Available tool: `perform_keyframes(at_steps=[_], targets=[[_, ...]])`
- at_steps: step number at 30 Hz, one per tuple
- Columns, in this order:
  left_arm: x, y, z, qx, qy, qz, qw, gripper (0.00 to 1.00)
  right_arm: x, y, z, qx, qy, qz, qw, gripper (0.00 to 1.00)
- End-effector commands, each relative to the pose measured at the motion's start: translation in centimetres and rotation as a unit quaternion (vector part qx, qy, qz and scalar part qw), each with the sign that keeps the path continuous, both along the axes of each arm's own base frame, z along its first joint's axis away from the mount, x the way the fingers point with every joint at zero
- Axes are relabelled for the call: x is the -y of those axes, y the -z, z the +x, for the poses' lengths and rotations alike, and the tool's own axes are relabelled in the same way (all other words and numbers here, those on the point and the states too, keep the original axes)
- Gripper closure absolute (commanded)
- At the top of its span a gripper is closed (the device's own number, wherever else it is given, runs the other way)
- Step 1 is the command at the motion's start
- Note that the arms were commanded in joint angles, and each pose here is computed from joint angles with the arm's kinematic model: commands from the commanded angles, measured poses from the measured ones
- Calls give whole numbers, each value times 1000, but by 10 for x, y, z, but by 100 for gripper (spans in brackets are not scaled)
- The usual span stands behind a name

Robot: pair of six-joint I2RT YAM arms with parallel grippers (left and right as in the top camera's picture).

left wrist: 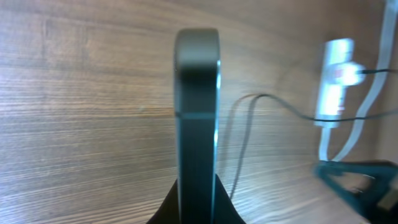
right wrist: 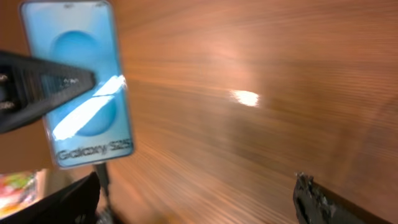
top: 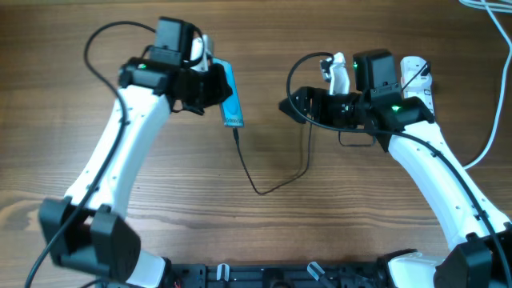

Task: Plug charger to phone and switch on socket
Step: 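Lower the connected phone flat onto the table with the left gripper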

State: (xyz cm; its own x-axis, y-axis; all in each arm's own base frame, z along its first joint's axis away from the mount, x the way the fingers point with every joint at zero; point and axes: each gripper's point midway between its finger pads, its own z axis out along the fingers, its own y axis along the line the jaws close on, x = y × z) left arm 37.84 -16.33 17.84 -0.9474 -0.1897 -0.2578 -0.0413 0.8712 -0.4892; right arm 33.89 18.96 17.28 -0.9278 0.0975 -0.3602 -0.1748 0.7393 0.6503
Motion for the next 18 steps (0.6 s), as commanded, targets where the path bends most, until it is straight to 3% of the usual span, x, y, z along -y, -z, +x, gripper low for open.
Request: perform_keyframes(at_steps=[1,3,9,18], targets=[[13,43,1,-34,18,49,998,96,43,20,14,14,77,-128,989,0],[23,69,-2,-62,31,61,996,96,58,26,17,14,100,-165,981,0],[35,131,-12,-122,51,104,986,96,60,26,18,16,104,-171,980,0],[34,159,-17,-151,55,119,980,94,60,26,18,16,104,-171,980,0]])
